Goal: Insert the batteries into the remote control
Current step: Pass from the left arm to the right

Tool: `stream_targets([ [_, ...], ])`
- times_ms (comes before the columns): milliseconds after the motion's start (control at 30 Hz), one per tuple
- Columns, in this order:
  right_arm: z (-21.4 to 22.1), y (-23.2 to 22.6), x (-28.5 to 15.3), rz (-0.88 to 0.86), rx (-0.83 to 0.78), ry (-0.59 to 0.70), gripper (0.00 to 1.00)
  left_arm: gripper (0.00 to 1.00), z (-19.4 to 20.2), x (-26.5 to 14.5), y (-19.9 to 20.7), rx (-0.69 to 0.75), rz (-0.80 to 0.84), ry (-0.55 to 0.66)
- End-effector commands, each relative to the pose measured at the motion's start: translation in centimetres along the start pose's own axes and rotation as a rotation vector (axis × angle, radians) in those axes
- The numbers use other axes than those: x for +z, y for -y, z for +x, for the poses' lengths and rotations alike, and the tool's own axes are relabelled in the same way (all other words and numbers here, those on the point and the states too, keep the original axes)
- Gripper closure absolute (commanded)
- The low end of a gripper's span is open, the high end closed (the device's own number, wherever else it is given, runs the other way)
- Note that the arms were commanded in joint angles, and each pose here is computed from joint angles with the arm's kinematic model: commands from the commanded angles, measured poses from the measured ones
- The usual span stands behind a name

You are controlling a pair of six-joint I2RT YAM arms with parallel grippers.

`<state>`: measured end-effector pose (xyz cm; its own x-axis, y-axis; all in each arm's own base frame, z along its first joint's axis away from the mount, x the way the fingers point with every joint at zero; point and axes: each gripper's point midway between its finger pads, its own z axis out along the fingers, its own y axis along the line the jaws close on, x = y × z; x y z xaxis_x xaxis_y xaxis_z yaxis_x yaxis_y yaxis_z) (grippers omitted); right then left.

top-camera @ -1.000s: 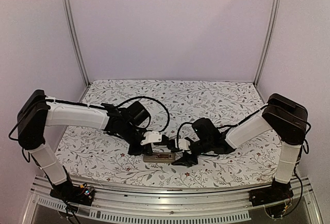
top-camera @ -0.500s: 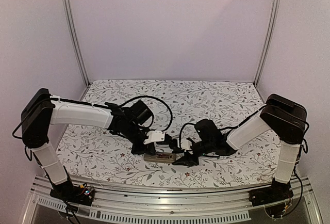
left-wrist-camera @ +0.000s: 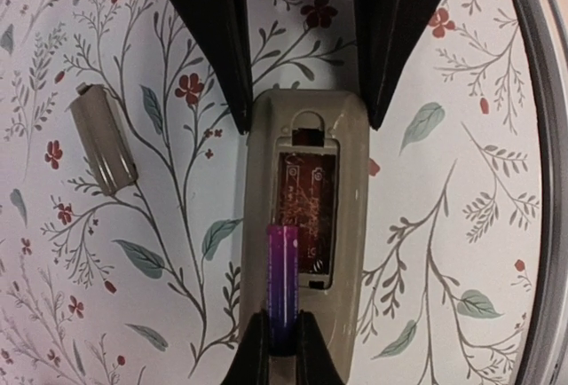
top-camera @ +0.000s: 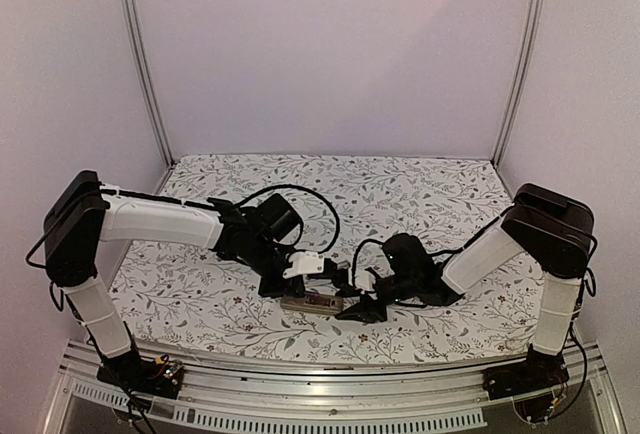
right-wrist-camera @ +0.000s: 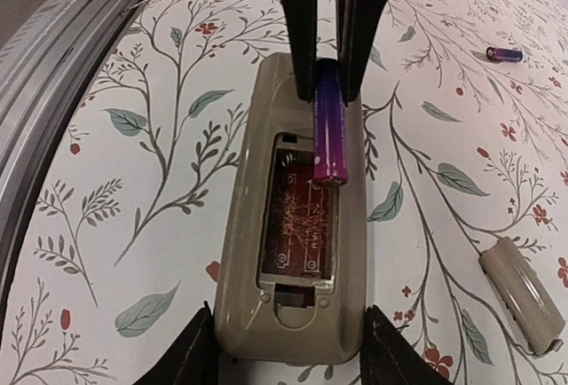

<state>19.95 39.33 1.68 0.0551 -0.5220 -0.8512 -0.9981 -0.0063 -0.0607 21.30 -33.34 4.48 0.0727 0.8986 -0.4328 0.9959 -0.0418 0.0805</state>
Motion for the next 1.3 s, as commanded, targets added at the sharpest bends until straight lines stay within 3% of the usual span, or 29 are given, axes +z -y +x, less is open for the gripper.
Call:
stream_targets([
  [0, -1.3, 0.0, 0.3, 0.033, -0.091, 0.029, 0.5, 1.0, 1.2, 1.8, 0.9, 0.072, -0.009, -0.062],
  [200, -2.2, -0.2, -0.5, 0.036, -0.091, 0.055, 0.3, 1.0, -0.1, 1.1, 0.1, -0.003, 0.052, 0.006],
  [567, -8.2, -0.7, -4.7, 0.059, -0.134, 0.286, 0.26, 1.0, -0.6, -1.5, 0.8, 0.016, 0.074, 0.079],
  [800, -9.3, 0.2, -4.4, 0.079, -0.104, 0.329, 0.39, 1.0, -3.0, -3.4, 0.3, -0.013, 0.069, 0.154],
  [1000, -10.4, 0.0, -5.3, 0.081, -0.064, 0.454, 0.47, 1.0, -4.4, -5.7, 0.5, 0.008, 0.043, 0.23],
  [1267, -10.0, 0.4, -3.7, 0.065, -0.048, 0.427, 0.55, 1.0, -4.6, -5.5, 0.2, 0.017, 0.031, 0.235],
])
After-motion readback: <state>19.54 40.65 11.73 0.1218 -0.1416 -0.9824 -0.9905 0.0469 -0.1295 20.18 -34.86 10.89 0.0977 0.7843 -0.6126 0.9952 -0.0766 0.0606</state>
